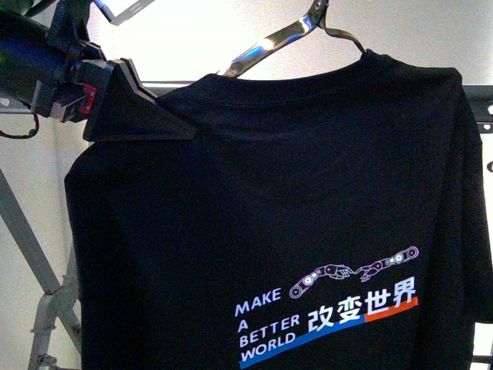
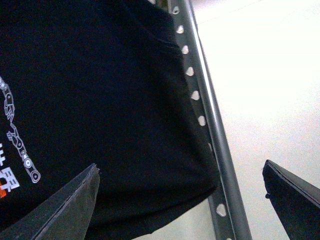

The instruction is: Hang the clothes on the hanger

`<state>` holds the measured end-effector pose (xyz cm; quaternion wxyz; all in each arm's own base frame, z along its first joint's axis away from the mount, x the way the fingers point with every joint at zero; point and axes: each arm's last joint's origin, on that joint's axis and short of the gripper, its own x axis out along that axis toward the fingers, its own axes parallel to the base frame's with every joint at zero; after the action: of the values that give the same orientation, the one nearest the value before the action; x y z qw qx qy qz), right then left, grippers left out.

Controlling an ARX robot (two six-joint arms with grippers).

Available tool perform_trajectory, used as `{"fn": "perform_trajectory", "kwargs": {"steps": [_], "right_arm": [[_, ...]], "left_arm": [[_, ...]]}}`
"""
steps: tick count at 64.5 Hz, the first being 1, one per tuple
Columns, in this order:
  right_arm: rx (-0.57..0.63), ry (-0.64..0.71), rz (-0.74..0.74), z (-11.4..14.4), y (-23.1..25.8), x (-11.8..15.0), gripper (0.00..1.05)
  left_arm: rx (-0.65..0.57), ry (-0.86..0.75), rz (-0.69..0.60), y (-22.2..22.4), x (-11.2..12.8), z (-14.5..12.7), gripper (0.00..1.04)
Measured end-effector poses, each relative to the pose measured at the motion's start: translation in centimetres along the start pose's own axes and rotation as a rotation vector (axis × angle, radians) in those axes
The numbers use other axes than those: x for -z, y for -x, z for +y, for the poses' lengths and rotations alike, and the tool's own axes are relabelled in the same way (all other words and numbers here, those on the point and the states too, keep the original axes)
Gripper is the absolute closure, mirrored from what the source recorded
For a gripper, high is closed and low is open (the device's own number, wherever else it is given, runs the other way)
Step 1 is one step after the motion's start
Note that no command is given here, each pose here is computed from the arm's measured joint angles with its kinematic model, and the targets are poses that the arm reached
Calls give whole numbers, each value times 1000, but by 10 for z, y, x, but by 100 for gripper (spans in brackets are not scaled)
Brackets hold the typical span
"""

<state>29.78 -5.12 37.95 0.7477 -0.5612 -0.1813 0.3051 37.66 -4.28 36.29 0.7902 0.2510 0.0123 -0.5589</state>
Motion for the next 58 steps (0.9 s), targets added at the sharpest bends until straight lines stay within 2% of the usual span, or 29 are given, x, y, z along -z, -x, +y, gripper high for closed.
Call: {"fn": "perform_trajectory", "kwargs": {"steps": [11,24,34,42,44,58], "right_arm": [[-72,66,10,-5,-23,-4,7],[-69,138,2,-17,-51,-15,7],[-89,131,0,-22,-67,-19,7],[-161,78,23,-22,-82,-18,7],[-179,68,29,-21,-85,-17,9],[-249,59,83,-22,-90,-14,40]], "left_arm": [[0,0,0,0,0,0,100],[0,0,0,0,0,0,100],[0,0,0,0,0,0,100],[0,0,0,0,0,0,100],[0,0,0,0,0,0,100],[0,1,0,0,0,0,100]]}}
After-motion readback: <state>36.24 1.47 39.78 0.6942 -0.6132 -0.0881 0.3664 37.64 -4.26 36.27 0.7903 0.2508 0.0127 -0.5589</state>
